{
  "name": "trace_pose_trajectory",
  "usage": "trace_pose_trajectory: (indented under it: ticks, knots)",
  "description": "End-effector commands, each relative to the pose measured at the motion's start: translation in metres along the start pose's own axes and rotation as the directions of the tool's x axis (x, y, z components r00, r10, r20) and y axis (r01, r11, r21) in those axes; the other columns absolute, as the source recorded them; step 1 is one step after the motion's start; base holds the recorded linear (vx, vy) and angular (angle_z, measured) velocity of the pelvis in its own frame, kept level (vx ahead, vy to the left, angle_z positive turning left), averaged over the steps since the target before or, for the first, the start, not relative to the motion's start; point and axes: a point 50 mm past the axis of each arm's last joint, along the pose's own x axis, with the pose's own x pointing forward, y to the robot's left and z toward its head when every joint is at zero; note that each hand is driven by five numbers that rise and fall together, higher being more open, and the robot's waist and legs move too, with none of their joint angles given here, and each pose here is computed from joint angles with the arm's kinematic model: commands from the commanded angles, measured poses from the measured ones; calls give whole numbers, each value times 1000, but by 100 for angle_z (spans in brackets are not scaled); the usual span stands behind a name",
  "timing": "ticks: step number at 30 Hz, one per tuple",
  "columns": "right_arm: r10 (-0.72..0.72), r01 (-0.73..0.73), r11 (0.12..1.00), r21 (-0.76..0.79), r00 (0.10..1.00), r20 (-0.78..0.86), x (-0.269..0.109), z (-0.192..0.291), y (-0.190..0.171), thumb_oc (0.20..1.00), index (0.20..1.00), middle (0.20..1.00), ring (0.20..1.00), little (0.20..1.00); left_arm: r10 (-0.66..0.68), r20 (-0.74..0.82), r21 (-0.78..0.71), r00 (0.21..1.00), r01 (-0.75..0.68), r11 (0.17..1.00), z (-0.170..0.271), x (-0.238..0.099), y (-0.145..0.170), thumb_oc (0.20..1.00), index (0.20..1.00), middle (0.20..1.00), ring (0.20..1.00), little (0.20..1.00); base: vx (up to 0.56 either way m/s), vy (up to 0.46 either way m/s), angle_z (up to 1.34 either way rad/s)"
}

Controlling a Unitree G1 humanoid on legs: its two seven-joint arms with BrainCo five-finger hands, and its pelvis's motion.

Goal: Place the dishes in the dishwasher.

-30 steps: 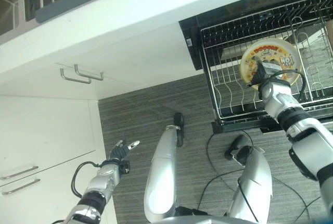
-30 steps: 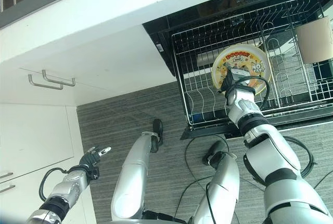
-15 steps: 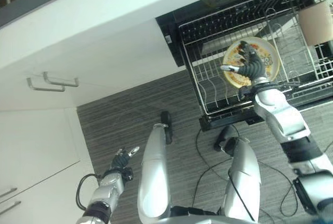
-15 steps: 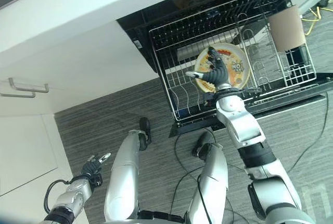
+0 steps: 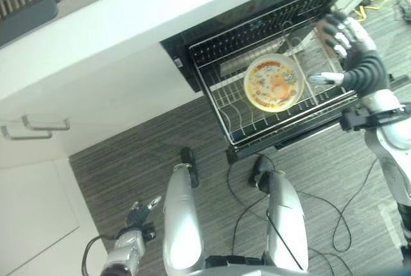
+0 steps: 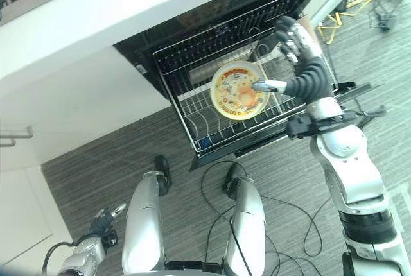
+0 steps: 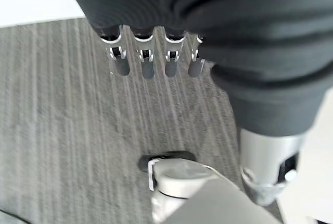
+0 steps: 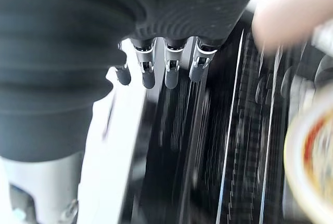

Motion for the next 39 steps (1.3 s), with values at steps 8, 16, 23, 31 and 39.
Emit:
trace_pose_trajectory:
  ticks: [8, 16, 23, 31, 39]
  knots:
    - [-744, 765, 644, -15, 630, 224, -55, -3, -86, 1000, 1000, 1000, 1000, 1000, 110, -71, -17, 991, -112, 994, -30, -4, 14, 1000, 1000, 1000, 1000, 1000, -19, 8, -19]
    - [-917, 911, 397, -116, 399, 0, -102, -61, -103, 583, 583, 583, 583, 583, 114, -127, -23, 985, -118, 993, -38, -5, 8, 1000, 1000, 1000, 1000, 1000, 11, 8, -1]
    - [-824, 855, 509, -97, 452, -340, -122, -127, -78, 200, 200, 200, 200, 200, 126, -133, -8, 983, -128, 992, -35, -4, 8, 1000, 1000, 1000, 1000, 1000, -7, -16, 5]
    - [-585, 862, 458, 218, 477, -656, -115, -181, -58, 200, 200, 200, 200, 200, 131, -128, 54, 983, -125, 991, -21, 2, 15, 1000, 1000, 1000, 1000, 1000, 5, -34, 16]
    - [-407, 876, 242, 417, 482, -776, -107, -208, -37, 200, 200, 200, 200, 200, 108, -139, 105, 984, -93, 990, -26, 0, 15, 1000, 1000, 1000, 1000, 1000, 18, 1, 13]
